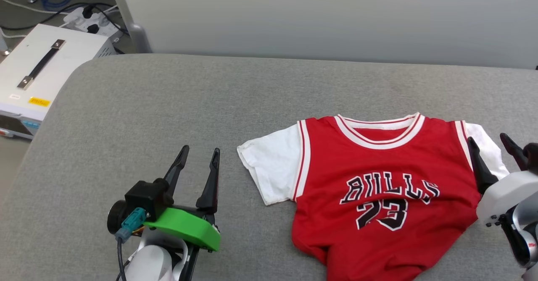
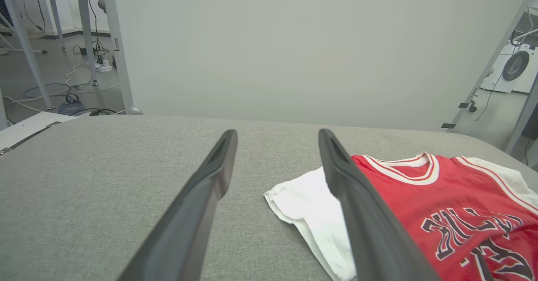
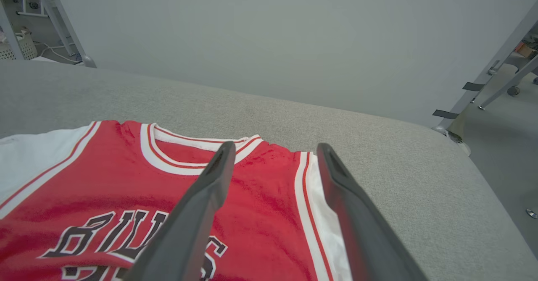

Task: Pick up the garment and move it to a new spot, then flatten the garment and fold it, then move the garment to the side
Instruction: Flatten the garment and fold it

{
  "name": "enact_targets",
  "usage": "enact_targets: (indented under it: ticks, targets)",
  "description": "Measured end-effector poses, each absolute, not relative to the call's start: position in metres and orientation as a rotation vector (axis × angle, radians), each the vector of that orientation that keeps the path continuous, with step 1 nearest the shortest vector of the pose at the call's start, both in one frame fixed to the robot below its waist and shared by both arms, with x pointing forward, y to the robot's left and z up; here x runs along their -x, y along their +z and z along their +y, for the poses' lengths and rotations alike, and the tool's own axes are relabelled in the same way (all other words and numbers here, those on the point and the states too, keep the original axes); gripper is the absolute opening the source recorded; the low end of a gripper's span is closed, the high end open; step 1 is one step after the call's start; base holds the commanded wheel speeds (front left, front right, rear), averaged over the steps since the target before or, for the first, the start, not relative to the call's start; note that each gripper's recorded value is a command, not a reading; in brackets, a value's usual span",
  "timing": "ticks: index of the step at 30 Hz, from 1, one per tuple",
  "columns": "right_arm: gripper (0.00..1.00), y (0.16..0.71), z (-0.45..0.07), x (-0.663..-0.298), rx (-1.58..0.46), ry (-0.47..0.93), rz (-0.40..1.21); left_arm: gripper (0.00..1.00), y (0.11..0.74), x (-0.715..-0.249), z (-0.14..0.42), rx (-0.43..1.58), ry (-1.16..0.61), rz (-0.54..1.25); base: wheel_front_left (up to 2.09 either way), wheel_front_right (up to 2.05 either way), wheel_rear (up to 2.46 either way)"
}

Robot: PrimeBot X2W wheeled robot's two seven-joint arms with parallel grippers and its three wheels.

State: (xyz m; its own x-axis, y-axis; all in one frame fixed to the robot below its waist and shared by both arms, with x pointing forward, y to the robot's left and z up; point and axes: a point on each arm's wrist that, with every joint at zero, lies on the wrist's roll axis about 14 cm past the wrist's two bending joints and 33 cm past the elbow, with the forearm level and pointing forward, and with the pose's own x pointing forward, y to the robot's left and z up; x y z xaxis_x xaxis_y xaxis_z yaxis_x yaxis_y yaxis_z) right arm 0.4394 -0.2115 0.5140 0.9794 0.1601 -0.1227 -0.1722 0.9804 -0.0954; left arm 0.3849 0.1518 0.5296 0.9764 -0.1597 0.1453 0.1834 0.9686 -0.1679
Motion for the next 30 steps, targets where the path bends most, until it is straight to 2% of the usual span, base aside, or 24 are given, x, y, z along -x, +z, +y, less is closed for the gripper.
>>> enact_targets:
  ticks: [8, 13, 22, 30]
  targets:
    - [1.0, 0.54, -0.21, -0.393, -0.079, 0.068, -0.092, 1.0, 0.507, -0.392, 0.12, 0.196, -0.262, -0.045, 0.0, 0.0, 0.0]
    - [1.0, 0.537, -0.214, -0.389, -0.102, 0.034, -0.097, 1.0, 0.484, -0.405, 0.115, 0.141, -0.299, 0.09, 0.0, 0.0, 0.0]
    - [1.0, 0.519, -0.22, -0.39, -0.085, 0.015, -0.044, 1.0, 0.429, -0.446, 0.118, -0.086, -0.324, 0.517, 0.0, 0.0, 0.0]
    - [1.0, 0.5, -0.217, -0.396, -0.081, 0.018, 0.008, 1.0, 0.412, -0.478, 0.11, -0.148, -0.336, 0.638, 0.0, 0.0, 0.0]
